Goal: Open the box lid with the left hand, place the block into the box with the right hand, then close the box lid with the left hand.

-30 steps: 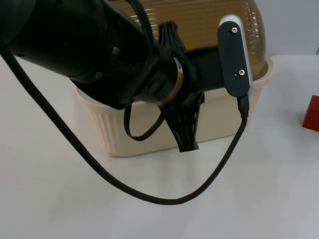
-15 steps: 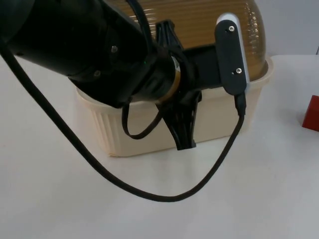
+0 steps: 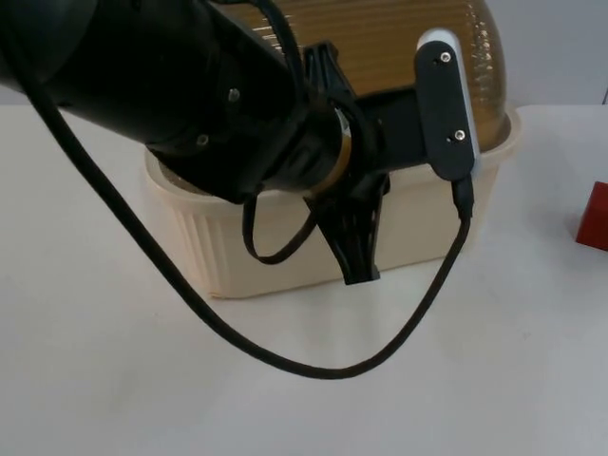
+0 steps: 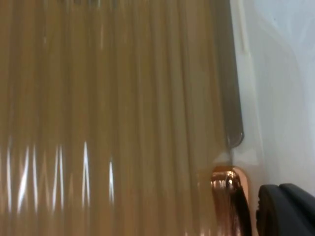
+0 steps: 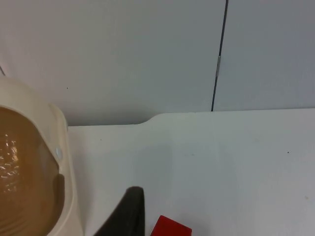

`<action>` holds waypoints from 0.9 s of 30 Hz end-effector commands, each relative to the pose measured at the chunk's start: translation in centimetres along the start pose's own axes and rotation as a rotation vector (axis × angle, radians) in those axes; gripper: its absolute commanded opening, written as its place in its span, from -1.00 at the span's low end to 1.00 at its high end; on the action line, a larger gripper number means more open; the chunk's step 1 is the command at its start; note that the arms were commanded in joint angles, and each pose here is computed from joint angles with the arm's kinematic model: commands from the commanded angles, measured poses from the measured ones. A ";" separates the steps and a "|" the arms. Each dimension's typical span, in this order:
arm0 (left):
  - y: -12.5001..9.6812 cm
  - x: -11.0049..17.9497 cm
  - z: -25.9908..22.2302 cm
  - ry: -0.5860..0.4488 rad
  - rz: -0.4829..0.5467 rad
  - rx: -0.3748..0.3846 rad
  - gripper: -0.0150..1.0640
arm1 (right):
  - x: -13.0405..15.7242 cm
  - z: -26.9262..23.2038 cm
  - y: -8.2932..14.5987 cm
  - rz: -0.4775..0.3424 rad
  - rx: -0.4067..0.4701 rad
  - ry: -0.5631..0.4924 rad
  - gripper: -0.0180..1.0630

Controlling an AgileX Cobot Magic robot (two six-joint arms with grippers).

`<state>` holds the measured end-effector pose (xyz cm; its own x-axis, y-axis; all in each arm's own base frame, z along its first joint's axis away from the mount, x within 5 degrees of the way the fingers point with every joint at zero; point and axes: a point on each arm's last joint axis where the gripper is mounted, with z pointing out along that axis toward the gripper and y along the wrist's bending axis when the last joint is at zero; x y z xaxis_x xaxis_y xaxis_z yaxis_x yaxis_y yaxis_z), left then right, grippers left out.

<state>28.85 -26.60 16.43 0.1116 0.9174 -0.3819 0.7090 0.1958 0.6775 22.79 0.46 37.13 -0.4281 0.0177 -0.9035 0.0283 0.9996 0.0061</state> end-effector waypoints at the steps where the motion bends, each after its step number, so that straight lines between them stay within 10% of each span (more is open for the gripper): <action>1: 1.2 -0.1 0.1 0.025 -0.010 -0.067 -0.98 | -0.2 0.0 0.0 -0.006 0.001 -0.004 0.96; 27: 6.2 -1.0 -1.4 -0.032 0.069 -0.175 -0.98 | 0.0 0.0 0.0 -0.009 0.005 0.014 0.96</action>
<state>31.51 -26.13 20.32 0.1814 0.9284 -0.3243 0.5937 0.1595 0.7887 22.73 0.44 37.01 -0.4412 0.0180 -0.8972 0.0305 0.9995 0.0051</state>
